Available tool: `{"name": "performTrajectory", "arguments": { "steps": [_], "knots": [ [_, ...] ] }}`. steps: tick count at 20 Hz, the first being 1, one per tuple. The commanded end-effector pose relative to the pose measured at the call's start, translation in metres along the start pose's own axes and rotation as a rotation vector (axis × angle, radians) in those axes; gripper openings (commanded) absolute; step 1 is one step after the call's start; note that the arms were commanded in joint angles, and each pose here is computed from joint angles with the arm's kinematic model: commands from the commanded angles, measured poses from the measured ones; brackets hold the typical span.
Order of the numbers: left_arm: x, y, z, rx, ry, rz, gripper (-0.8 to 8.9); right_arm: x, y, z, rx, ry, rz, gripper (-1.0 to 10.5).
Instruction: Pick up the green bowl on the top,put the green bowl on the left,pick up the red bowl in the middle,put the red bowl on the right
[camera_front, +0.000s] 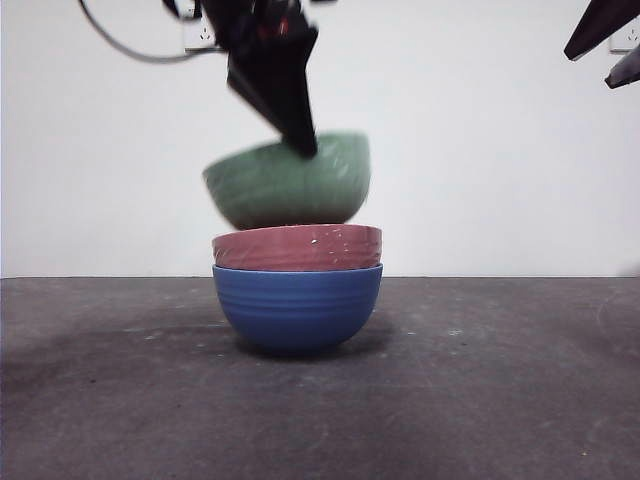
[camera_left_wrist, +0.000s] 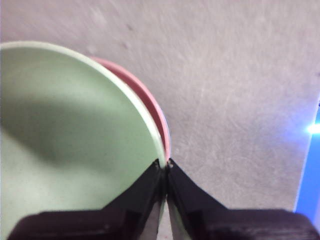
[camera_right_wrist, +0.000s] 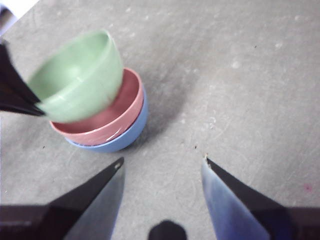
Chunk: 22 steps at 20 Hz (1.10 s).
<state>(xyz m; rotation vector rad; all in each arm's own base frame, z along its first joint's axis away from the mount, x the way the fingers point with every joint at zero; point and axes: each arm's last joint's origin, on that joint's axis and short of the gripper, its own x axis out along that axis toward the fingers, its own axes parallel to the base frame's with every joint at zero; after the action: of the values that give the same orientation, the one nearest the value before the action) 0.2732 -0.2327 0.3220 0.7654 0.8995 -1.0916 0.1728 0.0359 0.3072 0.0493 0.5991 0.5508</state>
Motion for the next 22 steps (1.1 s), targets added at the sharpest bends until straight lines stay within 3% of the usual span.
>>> {"name": "performTrajectory", "arguments": {
  "steps": [1, 7, 11, 17, 22],
  "knots": [
    [-0.021, -0.006, 0.01, 0.026, -0.01, 0.004, -0.08, 0.0, 0.0, 0.003, -0.017, -0.019, 0.0, 2.5],
    [-0.097, -0.034, -0.01, -0.205, 0.033, 0.105, -0.08, 0.0, 0.0, 0.003, -0.018, -0.023, -0.003, 2.5],
    [-0.115, -0.058, -0.04, -0.32, 0.061, 0.212, -0.08, 0.0, 0.0, 0.003, -0.017, -0.023, -0.003, 2.5],
    [-0.046, -0.087, -0.097, -0.451, 0.118, 0.226, -0.09, 0.0, 0.0, 0.004, -0.019, -0.032, -0.002, 2.5],
    [0.028, -0.095, -0.12, -0.426, 0.177, 0.197, -0.09, 0.0, 0.0, 0.004, -0.013, -0.033, -0.002, 2.5]
  ]
}}
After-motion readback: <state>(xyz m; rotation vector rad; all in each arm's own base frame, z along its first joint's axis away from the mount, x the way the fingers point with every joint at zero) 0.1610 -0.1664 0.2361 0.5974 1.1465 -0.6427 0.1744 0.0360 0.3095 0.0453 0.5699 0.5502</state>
